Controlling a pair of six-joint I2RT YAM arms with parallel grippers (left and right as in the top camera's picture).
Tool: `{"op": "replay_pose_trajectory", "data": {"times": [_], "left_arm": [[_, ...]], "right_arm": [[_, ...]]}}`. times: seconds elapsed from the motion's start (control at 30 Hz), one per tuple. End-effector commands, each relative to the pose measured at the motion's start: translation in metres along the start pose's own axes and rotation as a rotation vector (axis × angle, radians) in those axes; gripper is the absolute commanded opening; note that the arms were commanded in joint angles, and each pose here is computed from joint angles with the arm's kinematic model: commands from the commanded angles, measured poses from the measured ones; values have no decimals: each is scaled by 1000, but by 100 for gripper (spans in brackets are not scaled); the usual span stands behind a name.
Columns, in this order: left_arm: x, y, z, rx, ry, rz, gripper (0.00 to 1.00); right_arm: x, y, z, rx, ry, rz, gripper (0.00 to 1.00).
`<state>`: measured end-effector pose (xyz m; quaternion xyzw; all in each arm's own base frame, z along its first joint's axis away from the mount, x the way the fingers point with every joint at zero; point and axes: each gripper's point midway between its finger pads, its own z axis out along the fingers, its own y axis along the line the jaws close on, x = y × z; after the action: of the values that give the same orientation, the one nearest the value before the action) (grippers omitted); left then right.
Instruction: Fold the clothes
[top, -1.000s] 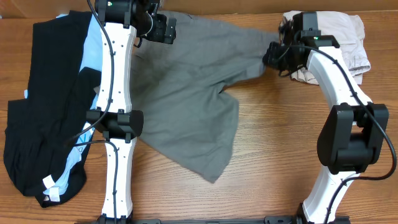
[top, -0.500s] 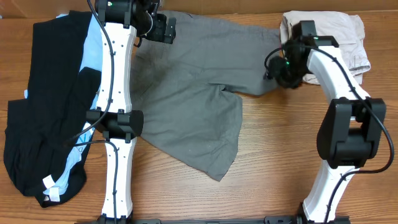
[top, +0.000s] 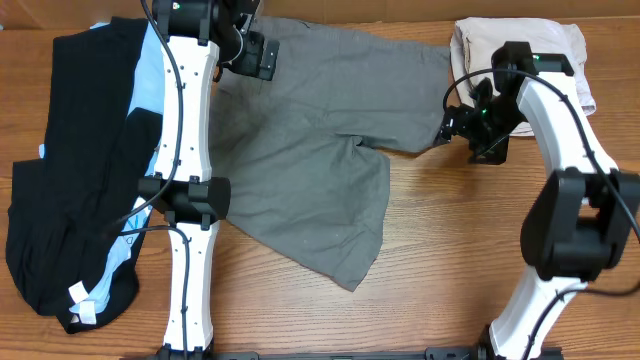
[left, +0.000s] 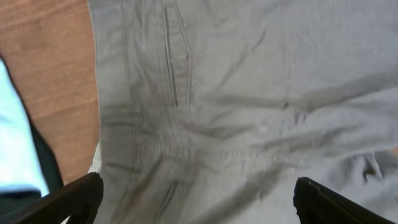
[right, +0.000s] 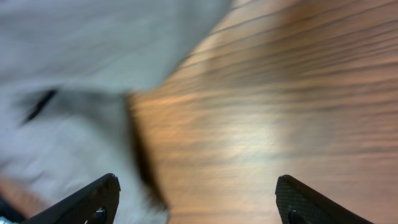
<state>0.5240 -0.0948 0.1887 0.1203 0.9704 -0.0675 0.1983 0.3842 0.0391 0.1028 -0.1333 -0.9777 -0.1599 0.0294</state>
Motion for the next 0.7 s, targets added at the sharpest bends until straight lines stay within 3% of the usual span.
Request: {"op": "replay_pose_trajectory", "data": {"times": [0.0, 0.23, 0.43, 0.67], "left_arm": [[-8, -10, -59, -17, -97, 44, 100], [-14, -21, -114, -12, -205, 54, 100], [-14, -25, -133, -14, -243, 61, 100], [-10, -29, -121, 2, -200, 49, 100]], "right_arm": [[18, 48, -53, -108, -108, -134, 83], [64, 72, -53, -16, -60, -202, 82], [69, 84, 11, -2, -53, -238, 80], [59, 76, 82, -14, -142, -269, 73]]}}
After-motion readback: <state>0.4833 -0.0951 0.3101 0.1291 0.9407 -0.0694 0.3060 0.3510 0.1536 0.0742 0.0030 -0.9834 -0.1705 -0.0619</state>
